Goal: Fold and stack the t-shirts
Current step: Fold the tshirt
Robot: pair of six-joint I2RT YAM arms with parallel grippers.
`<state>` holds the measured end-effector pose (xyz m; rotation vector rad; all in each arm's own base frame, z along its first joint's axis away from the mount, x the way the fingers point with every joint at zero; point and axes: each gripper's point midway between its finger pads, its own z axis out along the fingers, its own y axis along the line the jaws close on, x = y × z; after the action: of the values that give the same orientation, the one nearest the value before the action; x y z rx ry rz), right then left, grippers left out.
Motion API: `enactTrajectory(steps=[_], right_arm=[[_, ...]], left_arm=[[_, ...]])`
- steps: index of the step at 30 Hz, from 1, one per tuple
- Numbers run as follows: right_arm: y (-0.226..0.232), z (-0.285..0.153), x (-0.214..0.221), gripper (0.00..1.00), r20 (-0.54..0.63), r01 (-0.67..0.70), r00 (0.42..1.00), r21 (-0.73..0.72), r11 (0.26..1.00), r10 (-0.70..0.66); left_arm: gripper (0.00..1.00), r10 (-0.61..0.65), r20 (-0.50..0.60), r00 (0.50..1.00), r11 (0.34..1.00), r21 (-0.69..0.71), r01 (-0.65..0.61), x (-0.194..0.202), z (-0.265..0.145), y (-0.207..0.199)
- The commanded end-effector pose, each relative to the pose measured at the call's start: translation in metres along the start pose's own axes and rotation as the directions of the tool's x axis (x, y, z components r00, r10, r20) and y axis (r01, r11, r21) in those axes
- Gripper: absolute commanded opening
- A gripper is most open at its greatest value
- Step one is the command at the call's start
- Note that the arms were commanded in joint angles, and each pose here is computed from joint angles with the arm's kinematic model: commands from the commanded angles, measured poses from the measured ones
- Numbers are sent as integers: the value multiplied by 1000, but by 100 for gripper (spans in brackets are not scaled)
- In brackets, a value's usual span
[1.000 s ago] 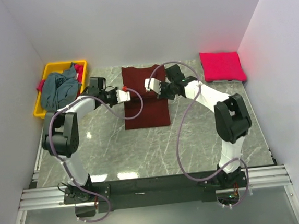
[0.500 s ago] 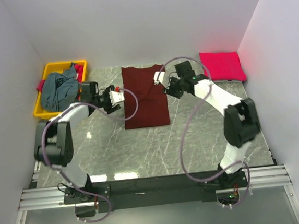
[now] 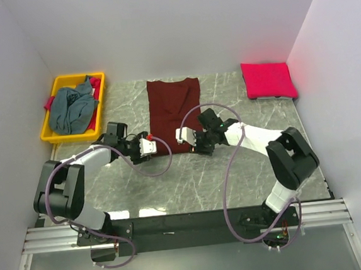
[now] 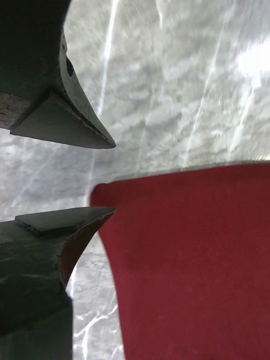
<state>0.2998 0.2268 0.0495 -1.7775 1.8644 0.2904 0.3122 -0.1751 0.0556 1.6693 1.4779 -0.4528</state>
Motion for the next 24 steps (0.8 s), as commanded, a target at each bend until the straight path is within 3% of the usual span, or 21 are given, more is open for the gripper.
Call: enactTrajectory(steps=[1, 5, 12, 17, 21, 24], right_arm=[[-19, 11, -8, 52, 23, 44, 999, 56, 997, -46], [-24, 20, -8, 50, 14, 44, 999, 48, 998, -45], [-24, 30, 1, 46, -23, 52, 998, 34, 998, -51], [-23, 33, 4, 24, -62, 51, 997, 15, 999, -50], [-19, 25, 5, 1, -73, 37, 997, 8, 999, -36], [-21, 2, -6, 0, -49, 20, 999, 26, 999, -19]], left_arm=[[68, 92, 23, 995, 996, 18, -93, 0, 8, -2], [65, 107, 13, 994, 993, 38, -108, 8, 17, -5], [48, 82, -37, 996, 995, 66, -80, 23, 28, 1], [32, 77, -54, 996, 993, 89, -72, 28, 29, -3], [4, 66, -25, 997, 993, 96, -64, 14, 22, -5], [1, 43, 2, 999, 995, 86, -43, -4, 11, -2]])
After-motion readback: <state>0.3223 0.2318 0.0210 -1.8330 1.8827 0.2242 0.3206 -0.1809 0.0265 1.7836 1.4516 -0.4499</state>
